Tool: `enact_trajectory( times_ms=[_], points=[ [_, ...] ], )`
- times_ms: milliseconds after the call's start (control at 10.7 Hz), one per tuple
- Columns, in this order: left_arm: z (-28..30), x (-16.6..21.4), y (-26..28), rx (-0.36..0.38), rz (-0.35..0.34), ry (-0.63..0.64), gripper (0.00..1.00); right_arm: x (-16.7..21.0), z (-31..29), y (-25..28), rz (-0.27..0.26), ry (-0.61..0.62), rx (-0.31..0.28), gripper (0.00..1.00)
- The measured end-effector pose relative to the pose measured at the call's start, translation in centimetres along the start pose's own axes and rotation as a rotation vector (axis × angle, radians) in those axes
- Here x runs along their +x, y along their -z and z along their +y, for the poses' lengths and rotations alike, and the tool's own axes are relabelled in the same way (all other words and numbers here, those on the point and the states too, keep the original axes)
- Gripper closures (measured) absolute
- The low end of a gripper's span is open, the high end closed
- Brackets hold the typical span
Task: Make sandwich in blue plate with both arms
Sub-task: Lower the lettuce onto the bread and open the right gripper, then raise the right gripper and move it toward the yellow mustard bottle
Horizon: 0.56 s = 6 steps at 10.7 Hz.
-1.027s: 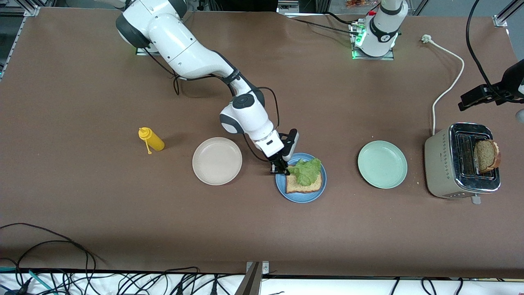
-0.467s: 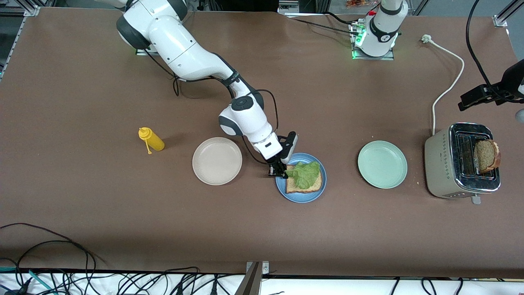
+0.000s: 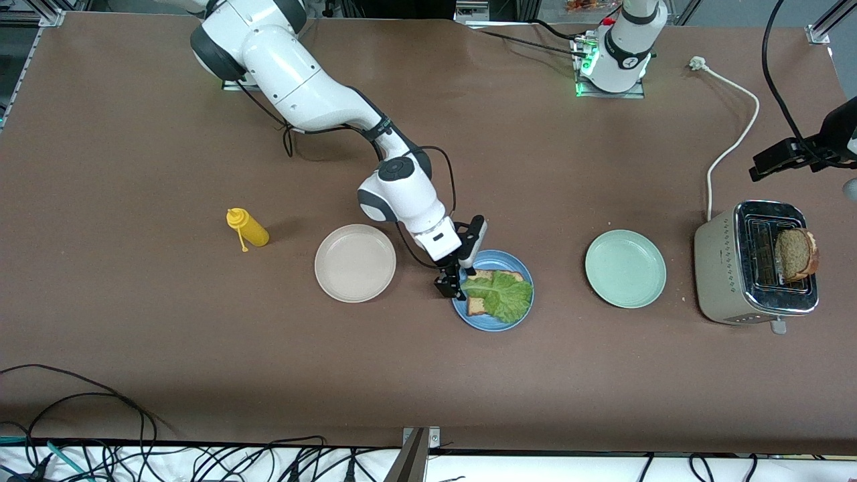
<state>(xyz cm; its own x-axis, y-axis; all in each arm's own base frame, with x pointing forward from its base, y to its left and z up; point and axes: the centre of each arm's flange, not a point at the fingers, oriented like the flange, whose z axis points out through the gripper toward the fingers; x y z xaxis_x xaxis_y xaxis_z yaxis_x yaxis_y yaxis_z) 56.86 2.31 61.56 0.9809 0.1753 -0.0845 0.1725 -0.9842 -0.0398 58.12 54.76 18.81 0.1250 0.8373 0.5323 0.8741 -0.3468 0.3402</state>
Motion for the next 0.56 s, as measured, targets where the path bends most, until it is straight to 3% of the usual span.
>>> enact_trajectory(
  times_ms=[93,187,560],
  points=[
    [0.0,0.0,0.0,0.000,0.000,0.000,0.00,0.1,0.1,0.1,0.003,-0.002,-0.002,0.03],
    [0.0,0.0,0.0,0.000,0.000,0.000,0.00,0.3,0.5,0.2,0.008,-0.020,-0.004,0.00],
    [0.0,0.0,0.0,0.000,0.000,0.000,0.00,-0.2,4.0,2.2,-0.011,-0.091,-0.014,0.00]
  ],
)
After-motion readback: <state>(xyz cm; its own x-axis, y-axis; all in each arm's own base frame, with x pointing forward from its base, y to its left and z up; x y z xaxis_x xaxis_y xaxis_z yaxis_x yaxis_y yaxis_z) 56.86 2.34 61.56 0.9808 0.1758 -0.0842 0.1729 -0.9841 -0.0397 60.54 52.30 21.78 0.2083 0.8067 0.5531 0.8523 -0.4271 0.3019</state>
